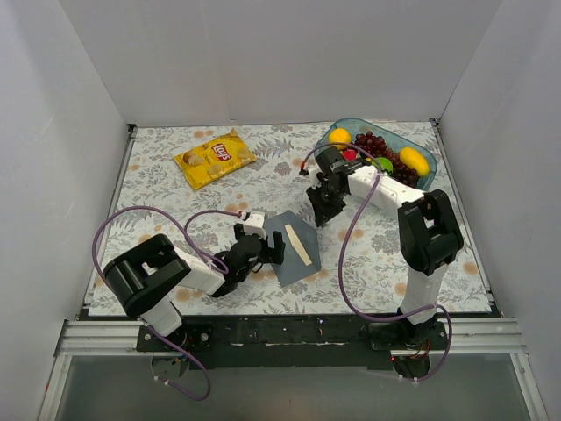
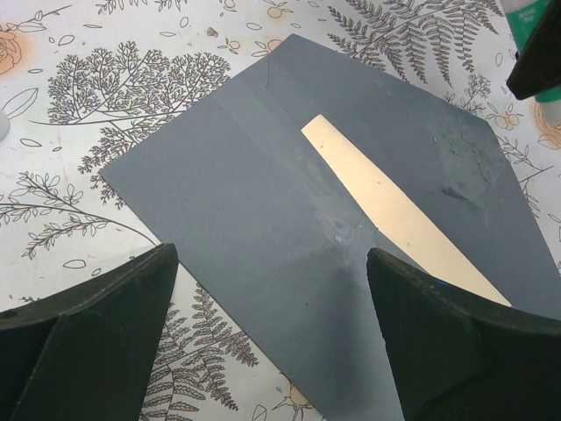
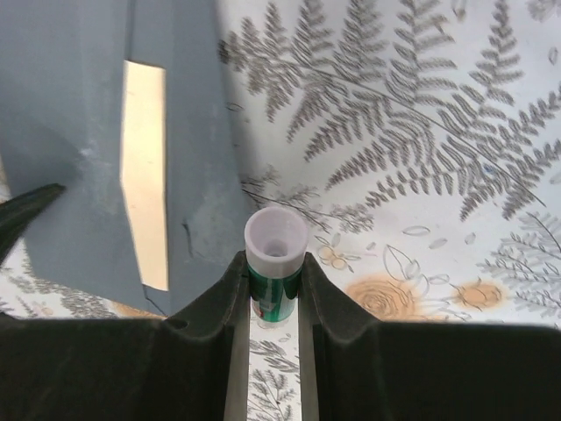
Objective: Place the letter into the envelope and seal it
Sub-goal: Seal the envelope at the center of the board.
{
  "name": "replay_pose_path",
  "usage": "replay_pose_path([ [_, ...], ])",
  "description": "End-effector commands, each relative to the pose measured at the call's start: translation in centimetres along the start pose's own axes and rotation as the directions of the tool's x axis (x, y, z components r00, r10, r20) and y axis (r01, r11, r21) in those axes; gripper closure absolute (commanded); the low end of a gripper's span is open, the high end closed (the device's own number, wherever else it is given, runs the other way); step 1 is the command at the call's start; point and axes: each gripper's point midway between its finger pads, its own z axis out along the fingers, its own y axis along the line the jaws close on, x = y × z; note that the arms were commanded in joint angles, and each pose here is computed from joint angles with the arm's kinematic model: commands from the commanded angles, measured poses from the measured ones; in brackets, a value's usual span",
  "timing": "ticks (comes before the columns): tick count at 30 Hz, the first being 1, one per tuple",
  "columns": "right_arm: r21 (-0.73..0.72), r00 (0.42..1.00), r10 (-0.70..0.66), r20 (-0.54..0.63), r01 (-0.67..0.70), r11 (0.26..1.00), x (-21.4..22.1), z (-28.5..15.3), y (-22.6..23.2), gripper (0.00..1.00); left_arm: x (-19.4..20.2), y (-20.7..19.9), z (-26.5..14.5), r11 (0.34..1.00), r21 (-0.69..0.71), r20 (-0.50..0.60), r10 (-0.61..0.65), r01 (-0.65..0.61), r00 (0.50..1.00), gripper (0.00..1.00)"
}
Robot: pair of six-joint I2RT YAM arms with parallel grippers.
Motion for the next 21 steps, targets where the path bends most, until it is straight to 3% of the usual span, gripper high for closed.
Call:
replay_pose_path([
  [1, 0.125, 0.997, 0.052, -0.053, -0.045, 0.991, 2.2, 0.0, -2.2, 0.99, 4.6, 2.4, -1.3, 0.998, -0.052, -0.156, 0.031, -0.04, 0.987, 0.11],
  [7, 0.113, 0.992, 0.063, -0.108, -0.051, 0.992, 3.6, 1.4, -2.3, 0.99, 4.4, 2.5, -1.4, 0.998, -0.053, -0.151, 0.035, -0.043, 0.988, 0.11],
  [21, -0.094, 0.998, 0.017, -0.056, -0.022, 0.995, 2.2, 1.7, 1.4, 0.99, 5.1, 2.3, -1.2, 0.999, -0.042, -0.172, 0.024, -0.032, 0.985, 0.11],
])
